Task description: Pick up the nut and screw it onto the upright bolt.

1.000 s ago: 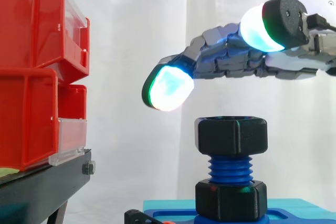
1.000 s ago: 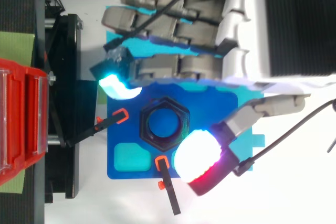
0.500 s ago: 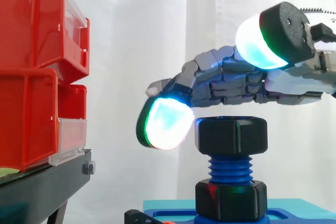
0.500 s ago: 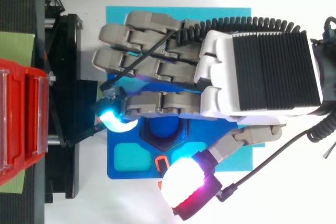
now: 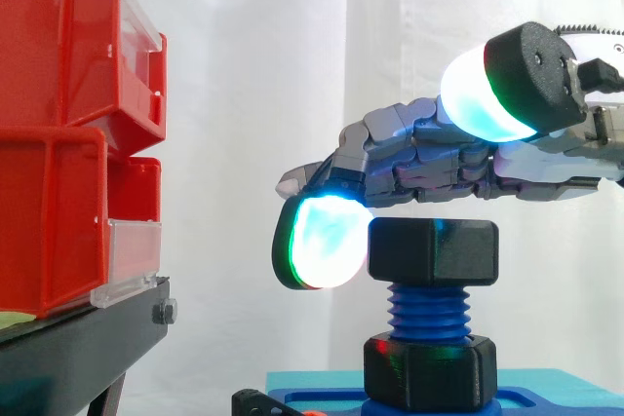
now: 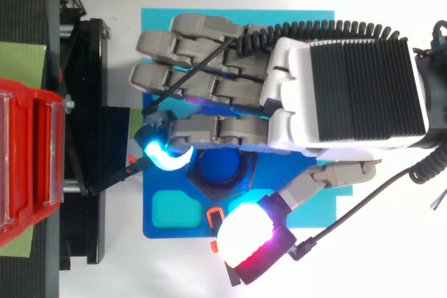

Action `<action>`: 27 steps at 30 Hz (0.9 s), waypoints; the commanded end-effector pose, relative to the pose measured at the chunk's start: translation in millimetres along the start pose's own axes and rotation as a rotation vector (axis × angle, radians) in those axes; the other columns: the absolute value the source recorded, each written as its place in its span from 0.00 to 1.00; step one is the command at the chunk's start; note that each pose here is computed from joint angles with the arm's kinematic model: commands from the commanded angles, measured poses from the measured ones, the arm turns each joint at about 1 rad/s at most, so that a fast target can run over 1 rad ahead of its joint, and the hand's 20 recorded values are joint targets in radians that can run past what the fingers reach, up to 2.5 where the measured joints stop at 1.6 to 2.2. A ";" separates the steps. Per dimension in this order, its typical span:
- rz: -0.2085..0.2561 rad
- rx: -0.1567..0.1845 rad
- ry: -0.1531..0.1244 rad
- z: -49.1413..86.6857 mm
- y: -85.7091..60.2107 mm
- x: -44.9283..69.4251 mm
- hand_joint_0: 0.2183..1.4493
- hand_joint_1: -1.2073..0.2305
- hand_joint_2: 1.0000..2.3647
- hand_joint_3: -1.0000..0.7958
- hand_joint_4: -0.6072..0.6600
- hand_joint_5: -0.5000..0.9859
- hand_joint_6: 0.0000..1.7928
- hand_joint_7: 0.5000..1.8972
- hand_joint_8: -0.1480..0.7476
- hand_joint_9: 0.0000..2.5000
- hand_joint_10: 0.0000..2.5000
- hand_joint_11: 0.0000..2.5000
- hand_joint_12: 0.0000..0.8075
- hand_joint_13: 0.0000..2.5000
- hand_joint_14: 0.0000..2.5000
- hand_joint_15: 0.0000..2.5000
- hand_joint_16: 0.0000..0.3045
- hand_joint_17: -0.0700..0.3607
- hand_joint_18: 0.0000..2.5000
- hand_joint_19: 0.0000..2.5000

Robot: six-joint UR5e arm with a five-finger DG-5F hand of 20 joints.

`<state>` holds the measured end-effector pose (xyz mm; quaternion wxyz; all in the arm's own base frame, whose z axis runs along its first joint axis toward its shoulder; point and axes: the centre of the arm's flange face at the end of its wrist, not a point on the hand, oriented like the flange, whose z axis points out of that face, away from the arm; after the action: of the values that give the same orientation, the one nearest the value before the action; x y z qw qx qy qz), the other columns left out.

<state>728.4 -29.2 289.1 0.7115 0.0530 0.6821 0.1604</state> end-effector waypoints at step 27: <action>-0.016 0.010 -0.013 -5.9 -28.5 -10.7 0.22 0.64 0.00 0.28 0.68 0.30 0.28 0.57 0.49 0.19 0.00 0.00 0.39 0.09 0.00 0.00 0.12 0.36 0.00 0.00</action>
<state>727.0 -57.0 290.3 0.7166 0.0526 0.6789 0.1511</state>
